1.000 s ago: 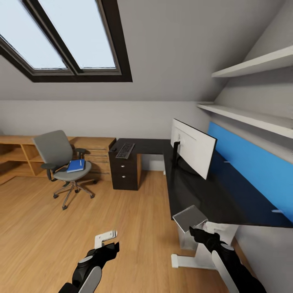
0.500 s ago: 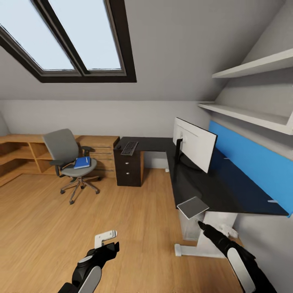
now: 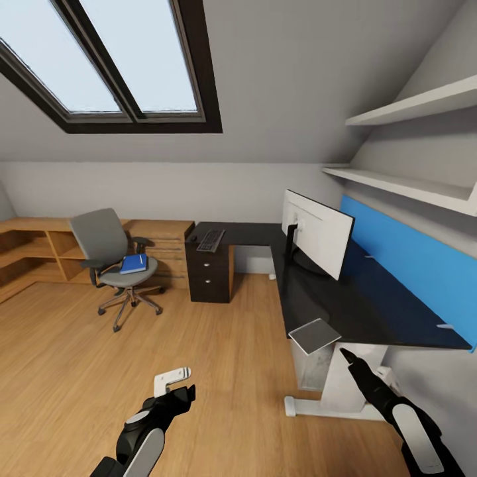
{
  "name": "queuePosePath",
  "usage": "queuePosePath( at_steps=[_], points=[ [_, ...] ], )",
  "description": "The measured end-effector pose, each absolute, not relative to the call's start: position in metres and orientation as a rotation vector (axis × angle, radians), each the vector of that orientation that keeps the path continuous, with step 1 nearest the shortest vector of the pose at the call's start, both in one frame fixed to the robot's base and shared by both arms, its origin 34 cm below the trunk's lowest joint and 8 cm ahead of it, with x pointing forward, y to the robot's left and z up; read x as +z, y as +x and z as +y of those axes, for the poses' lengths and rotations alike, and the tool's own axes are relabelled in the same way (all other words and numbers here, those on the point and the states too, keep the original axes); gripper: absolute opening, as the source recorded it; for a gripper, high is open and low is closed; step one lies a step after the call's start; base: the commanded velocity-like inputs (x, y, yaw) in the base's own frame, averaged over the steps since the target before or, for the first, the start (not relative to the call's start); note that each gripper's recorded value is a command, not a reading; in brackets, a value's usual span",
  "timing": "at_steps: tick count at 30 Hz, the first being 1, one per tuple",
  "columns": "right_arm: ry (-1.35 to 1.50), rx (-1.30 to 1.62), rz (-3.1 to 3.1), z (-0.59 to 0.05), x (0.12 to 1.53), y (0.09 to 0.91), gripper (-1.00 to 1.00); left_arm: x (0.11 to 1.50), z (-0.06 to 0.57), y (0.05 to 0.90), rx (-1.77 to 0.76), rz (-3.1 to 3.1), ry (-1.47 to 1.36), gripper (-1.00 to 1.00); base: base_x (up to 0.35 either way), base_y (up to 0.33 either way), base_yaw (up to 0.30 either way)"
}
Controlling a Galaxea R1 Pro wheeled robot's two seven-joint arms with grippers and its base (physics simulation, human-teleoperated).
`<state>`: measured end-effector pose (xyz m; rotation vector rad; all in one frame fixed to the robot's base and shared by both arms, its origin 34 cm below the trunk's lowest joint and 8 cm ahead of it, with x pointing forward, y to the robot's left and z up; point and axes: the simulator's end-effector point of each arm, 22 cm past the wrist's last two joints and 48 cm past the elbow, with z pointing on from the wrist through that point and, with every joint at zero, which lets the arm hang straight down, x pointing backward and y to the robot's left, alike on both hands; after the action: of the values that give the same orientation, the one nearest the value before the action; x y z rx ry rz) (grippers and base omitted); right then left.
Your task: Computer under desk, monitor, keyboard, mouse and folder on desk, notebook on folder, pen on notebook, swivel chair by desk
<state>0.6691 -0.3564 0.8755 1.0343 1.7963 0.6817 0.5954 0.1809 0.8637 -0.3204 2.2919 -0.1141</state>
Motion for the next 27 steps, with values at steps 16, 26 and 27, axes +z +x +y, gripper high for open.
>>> queuePosePath(
  at_steps=[16, 26, 27],
  points=[
    [1.037, 0.664, 1.799, -0.362, 0.853, 0.67, 1.0, 0.842, 0.18, 0.597, -0.116, 2.296, -0.323, 1.0, 0.0, 0.0, 0.0],
    [1.046, 0.661, 1.794, -0.364, 0.838, 0.671, 1.0, 0.828, 0.181, 0.598, -0.115, 2.296, -0.323, 1.0, 0.0, 0.0, 0.0],
    [1.049, 0.656, 1.79, -0.365, 0.837, 0.671, 1.0, 0.826, 0.181, 0.598, -0.115, 2.296, -0.323, 1.0, 0.0, 0.0, 0.0]
  ],
)
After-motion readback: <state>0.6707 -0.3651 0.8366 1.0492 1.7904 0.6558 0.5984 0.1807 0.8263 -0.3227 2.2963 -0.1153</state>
